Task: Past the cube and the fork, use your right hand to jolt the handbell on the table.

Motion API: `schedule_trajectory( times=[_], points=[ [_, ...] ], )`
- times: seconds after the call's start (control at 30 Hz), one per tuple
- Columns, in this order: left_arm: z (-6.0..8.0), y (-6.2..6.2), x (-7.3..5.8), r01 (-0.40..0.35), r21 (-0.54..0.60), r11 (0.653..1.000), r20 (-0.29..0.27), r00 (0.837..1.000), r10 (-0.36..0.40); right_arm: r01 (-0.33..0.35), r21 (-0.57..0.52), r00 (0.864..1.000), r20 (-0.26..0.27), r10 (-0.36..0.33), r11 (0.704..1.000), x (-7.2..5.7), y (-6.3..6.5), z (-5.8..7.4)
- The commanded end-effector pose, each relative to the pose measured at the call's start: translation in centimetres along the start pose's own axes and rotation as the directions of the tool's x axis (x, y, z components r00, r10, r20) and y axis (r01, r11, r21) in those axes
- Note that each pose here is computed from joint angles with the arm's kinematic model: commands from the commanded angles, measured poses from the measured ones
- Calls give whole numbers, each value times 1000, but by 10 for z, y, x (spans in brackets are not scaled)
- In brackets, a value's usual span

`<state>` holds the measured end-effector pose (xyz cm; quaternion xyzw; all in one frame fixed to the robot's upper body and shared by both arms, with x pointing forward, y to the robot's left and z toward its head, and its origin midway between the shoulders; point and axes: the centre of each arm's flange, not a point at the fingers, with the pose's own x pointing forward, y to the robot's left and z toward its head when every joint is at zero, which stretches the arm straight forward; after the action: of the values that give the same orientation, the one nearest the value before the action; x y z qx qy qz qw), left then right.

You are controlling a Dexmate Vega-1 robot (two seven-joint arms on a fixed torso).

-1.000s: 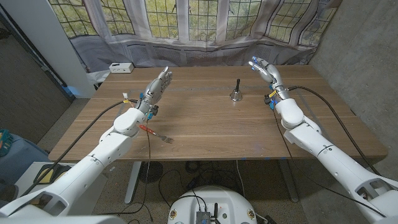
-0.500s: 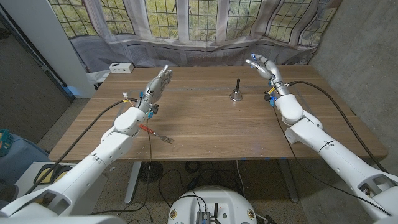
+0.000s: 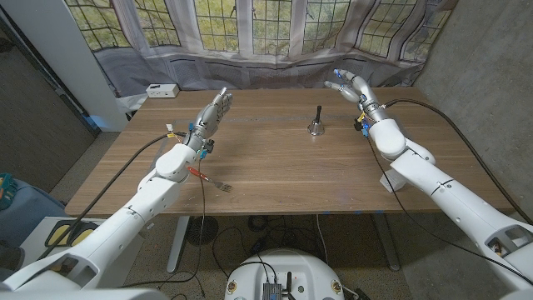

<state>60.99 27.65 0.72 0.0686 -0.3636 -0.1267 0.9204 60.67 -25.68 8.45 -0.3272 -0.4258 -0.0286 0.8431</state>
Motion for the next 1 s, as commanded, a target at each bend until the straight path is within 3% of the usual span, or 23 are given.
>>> schedule_trajectory(
  times=[0.03, 0.77, 1.0],
  points=[
    [-2, 2, -4, -16, 0, 1000, 8, 1000, 16, -73, -193, 997, -18, 71, 978, 16, -1, 10],
    [-10, -1, -7, -10, -14, 1000, 0, 1000, 10, -150, -366, 989, -46, 144, 918, 32, -3, 26],
    [-12, -4, -8, -7, -17, 1000, -7, 1000, 7, -182, -440, 983, -49, 179, 879, 35, 0, 33]
  ],
)
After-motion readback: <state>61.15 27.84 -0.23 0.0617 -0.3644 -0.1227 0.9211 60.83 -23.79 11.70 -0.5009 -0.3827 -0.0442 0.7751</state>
